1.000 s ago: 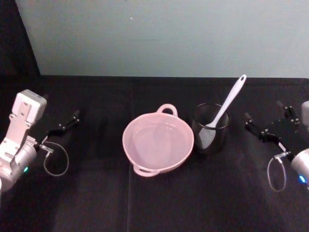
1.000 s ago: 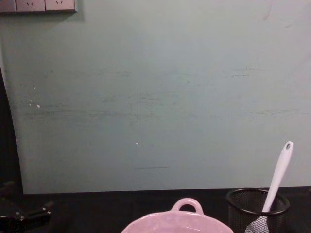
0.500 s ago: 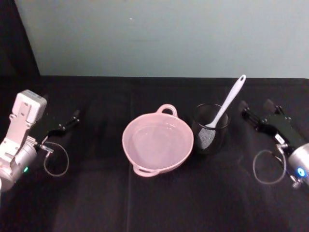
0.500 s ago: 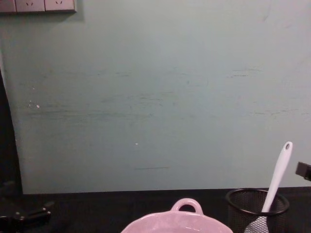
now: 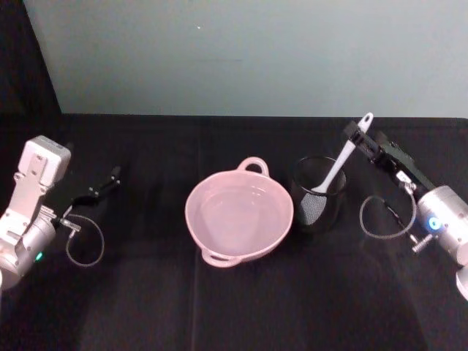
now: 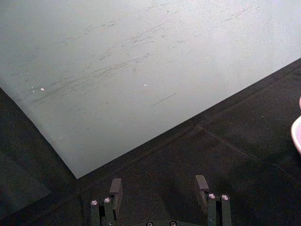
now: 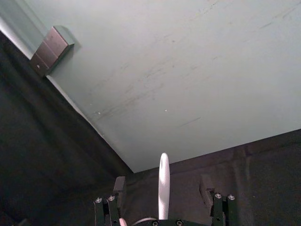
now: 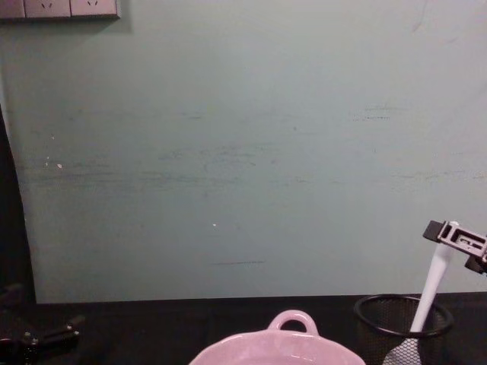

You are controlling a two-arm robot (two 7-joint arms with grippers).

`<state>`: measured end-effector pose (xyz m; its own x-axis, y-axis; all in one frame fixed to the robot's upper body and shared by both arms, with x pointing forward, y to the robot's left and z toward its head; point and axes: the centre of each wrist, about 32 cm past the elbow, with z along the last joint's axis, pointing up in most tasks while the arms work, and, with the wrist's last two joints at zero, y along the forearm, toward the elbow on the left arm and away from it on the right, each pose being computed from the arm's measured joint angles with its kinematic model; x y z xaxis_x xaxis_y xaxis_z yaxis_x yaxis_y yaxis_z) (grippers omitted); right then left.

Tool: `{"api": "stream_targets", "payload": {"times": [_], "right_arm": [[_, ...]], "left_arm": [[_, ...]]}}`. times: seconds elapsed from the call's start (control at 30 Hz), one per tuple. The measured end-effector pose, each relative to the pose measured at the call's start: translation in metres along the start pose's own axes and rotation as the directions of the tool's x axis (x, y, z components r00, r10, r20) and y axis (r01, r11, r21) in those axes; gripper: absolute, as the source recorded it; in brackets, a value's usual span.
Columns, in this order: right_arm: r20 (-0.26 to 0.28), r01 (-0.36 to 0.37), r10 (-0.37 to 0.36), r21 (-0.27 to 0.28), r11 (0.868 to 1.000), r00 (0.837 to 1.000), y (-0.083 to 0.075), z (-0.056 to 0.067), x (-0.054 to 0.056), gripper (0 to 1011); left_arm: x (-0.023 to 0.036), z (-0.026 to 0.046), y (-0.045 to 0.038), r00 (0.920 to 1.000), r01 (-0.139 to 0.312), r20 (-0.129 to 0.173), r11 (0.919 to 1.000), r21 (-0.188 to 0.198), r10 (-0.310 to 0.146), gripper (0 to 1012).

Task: Use the one hand to pick up the spoon and stir the clear water in the bowl.

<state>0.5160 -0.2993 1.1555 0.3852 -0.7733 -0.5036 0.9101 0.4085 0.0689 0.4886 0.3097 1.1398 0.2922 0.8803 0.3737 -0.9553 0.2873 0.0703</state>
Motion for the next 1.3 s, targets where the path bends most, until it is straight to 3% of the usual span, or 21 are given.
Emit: {"api": "stream_targets", "payload": {"times": [0.17,0.3,0.6,0.63,0.77,0.83,0.97,1.1,1.2,1.3], "right_arm": [[-0.035,-0.001,0.001,0.003,1.000,0.999,0.007,0.001,0.001,1003],[-0.044,-0.002,0.002,0.001,1.000,0.999,0.009,0.000,0.001,938],[-0.067,-0.008,0.008,-0.007,1.000,0.998,0.013,-0.001,-0.001,705],[-0.067,-0.009,0.009,-0.007,1.000,0.998,0.013,0.000,-0.001,634],[-0.067,-0.011,0.010,-0.007,1.000,0.998,0.013,0.001,-0.001,536],[-0.067,-0.008,0.007,-0.006,1.000,0.998,0.013,0.001,-0.001,433],[-0.067,-0.005,0.005,-0.005,1.000,0.998,0.012,0.002,-0.002,358],[-0.067,-0.006,0.006,-0.003,1.000,0.998,0.011,0.003,-0.002,190],[-0.062,-0.010,0.010,-0.002,1.000,0.998,0.010,0.004,-0.004,121],[-0.039,-0.017,0.017,0.002,1.000,0.999,0.009,0.006,-0.007,116]], "left_arm": [[0.0000,0.0000,0.0000,1.0000,0.000,0.000,1.0000,0.000,0.000,1011],[0.0000,0.0000,0.0000,1.0000,0.000,0.000,1.0000,0.000,0.000,1011],[0.0000,0.0000,0.0000,1.0000,0.000,0.000,1.0000,0.000,0.000,1011],[0.0000,0.0000,0.0000,1.0000,0.000,0.000,1.0000,0.000,0.000,1011],[0.0000,0.0000,0.0000,1.0000,0.000,0.000,1.0000,0.000,0.000,1011],[0.0000,0.0000,0.0000,1.0000,0.000,0.000,1.0000,0.000,0.000,1011],[0.0000,0.0000,0.0000,1.0000,0.000,0.000,1.0000,0.000,0.000,1011],[0.0000,0.0000,0.0000,1.0000,0.000,0.000,1.0000,0.000,0.000,1011],[0.0000,0.0000,0.0000,1.0000,0.000,0.000,1.0000,0.000,0.000,1011],[0.0000,0.0000,0.0000,1.0000,0.000,0.000,1.0000,0.000,0.000,1011]]}}
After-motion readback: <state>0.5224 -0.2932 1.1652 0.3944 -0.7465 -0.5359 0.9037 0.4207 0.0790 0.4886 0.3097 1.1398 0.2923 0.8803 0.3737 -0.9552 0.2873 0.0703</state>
